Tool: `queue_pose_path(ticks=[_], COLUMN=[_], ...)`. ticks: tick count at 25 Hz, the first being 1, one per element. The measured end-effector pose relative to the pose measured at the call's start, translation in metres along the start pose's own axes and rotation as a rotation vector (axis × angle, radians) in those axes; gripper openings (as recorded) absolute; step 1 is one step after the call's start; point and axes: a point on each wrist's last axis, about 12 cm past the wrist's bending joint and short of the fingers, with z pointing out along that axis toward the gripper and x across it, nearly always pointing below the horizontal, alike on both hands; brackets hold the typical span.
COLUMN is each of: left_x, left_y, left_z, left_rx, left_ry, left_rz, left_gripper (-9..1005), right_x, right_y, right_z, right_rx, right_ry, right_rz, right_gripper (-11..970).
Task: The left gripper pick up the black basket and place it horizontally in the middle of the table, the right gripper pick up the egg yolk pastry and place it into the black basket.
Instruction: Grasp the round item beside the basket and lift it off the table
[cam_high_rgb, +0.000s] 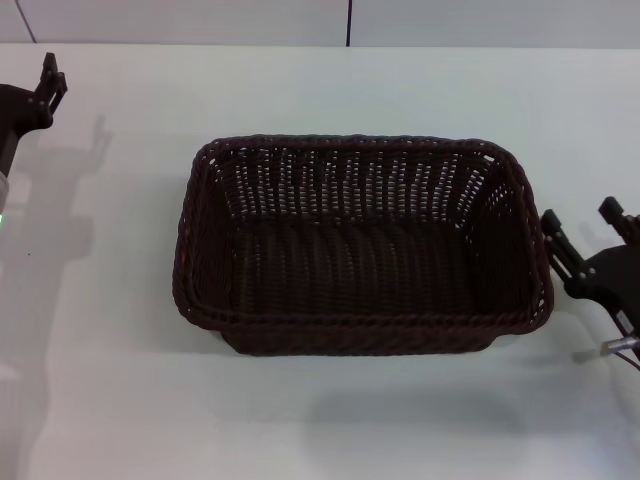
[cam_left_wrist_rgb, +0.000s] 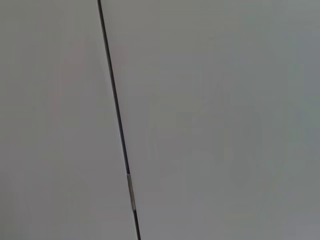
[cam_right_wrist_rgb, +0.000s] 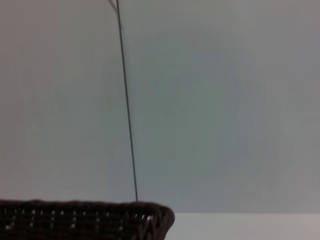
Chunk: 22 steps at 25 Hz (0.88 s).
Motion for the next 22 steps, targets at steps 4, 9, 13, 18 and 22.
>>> queue_pose_path(ticks=[4, 9, 13, 18, 22], left_x=[-0.0003, -0.0003, -0.0002, 0.0003, 0.0009], left_y=[-0.0016, -0.0024, -0.0026, -0.0040, -0.0037], left_z=[0.0004, 0.0005, 0.0005, 0.0000, -0.0005], left_rx=[0.006, 0.008, 0.009, 0.019, 0.019], left_ry=[0.000, 0.000, 0.000, 0.001, 0.003], left_rz=[0.002, 0.003, 0.003, 0.009, 0.011], left_gripper=[829, 829, 829, 829, 829], right_x=[0.0026, 0.0043, 0.0056, 0.0065, 0.0063], right_y=[0.0010, 0.0015, 0.0018, 0.0042, 0.0040], right_z=[0.0070, 0.0103, 0.0108, 0.0079, 0.0079], right_rx=[-0.017, -0.024, -0.022, -0.010, -0.005], right_ry=[0.039, 0.062, 0.074, 0.070, 0.068], right_rz=[-0.003, -0.006, -0.002, 0.001, 0.001], right_gripper=[757, 749, 737, 686, 528])
